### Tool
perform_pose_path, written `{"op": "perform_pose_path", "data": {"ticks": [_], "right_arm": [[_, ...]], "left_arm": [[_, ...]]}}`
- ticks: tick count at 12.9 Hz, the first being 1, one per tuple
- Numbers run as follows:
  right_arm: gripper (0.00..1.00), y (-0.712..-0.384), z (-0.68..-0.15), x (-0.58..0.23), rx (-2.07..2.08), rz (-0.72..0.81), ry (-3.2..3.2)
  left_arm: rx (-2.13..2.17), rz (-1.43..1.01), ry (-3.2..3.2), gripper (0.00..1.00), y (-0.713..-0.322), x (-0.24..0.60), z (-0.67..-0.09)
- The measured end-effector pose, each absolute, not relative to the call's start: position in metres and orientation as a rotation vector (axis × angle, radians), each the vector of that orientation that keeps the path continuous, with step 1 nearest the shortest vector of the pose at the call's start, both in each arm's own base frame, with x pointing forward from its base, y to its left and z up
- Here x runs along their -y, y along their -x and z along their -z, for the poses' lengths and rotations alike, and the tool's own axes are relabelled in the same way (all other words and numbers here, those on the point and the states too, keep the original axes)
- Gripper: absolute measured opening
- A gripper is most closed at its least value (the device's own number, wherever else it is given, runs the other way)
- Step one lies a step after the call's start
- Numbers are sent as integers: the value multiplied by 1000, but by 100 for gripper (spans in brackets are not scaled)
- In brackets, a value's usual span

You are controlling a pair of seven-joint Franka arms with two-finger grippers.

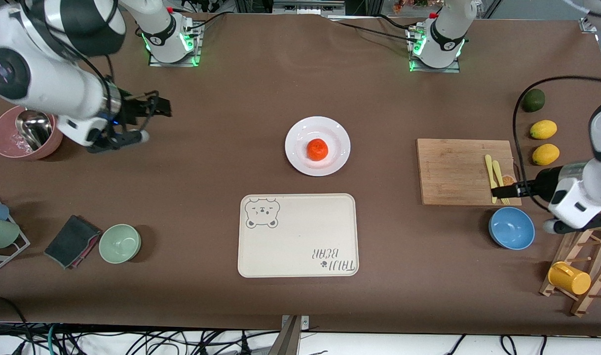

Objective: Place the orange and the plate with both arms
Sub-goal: 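Open the left gripper and withdraw it while the right gripper reaches out, then move the right gripper to the plate rim and grasp it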

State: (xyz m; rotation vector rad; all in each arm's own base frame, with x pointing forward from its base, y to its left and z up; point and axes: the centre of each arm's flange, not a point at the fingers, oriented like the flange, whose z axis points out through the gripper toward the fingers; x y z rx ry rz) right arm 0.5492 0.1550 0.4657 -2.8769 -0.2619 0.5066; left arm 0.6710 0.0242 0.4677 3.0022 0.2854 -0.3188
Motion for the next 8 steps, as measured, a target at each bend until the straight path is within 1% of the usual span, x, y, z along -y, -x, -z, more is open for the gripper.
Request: {"op": "perform_pose_path", "data": {"ticks": [4,6,8], "right_arm": [[100,-573,-380,-180,60,-584,2613],[100,-580,-352,-201,-30,-575,2490],[100,-579,-326,-227,-99,-546,2402]], "left_arm": [[-284,275,-3020,100,-658,-22,-500],[-295,244,-3035,100,-652,-23,-511],[-298,185,-3076,100,-635,-17,-528]]}}
